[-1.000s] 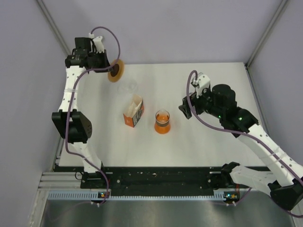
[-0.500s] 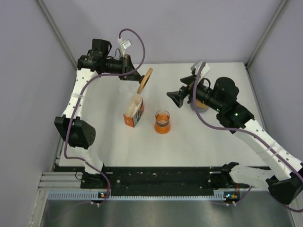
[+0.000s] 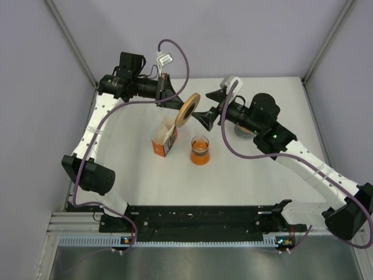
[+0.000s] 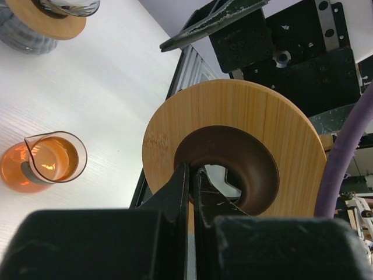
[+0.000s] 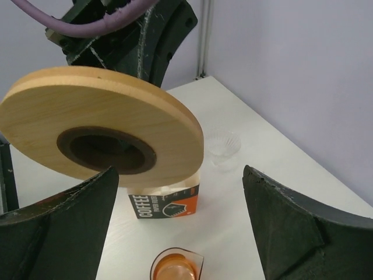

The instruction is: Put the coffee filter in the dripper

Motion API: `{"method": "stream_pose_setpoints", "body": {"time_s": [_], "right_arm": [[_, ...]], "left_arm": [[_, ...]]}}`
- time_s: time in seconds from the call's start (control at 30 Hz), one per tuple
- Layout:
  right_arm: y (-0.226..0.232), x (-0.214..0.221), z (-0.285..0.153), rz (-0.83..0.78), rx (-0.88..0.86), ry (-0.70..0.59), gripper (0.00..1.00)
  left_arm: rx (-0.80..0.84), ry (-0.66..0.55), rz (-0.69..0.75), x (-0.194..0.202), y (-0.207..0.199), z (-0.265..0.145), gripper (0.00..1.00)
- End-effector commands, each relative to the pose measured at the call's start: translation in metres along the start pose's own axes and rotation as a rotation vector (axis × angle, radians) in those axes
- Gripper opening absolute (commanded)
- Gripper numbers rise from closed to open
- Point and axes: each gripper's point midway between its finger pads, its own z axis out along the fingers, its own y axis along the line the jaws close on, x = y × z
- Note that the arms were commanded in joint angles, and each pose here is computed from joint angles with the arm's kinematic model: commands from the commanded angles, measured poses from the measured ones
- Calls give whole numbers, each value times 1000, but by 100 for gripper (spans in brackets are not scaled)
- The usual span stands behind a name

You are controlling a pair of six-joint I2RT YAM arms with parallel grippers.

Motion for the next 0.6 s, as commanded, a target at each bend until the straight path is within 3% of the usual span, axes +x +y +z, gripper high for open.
{"method": "stream_pose_setpoints", "body": {"time_s": [0.0,0.17,0.33,0.57], "right_arm": [[18,-53,4,-65,-109,-154,85],[19,-51,14,-51,-132,-135,78],[20,-57,17,-49,-134,-149,62],[9,-47,19,-57,-78,-112,26]], "left_arm": [[58,-22,97,-4,-30,-5,0],[70,3,80,2,-28,4,0],[78,14,75,5,-27,8,0],[85,22,67,7,-25,9,0]]}}
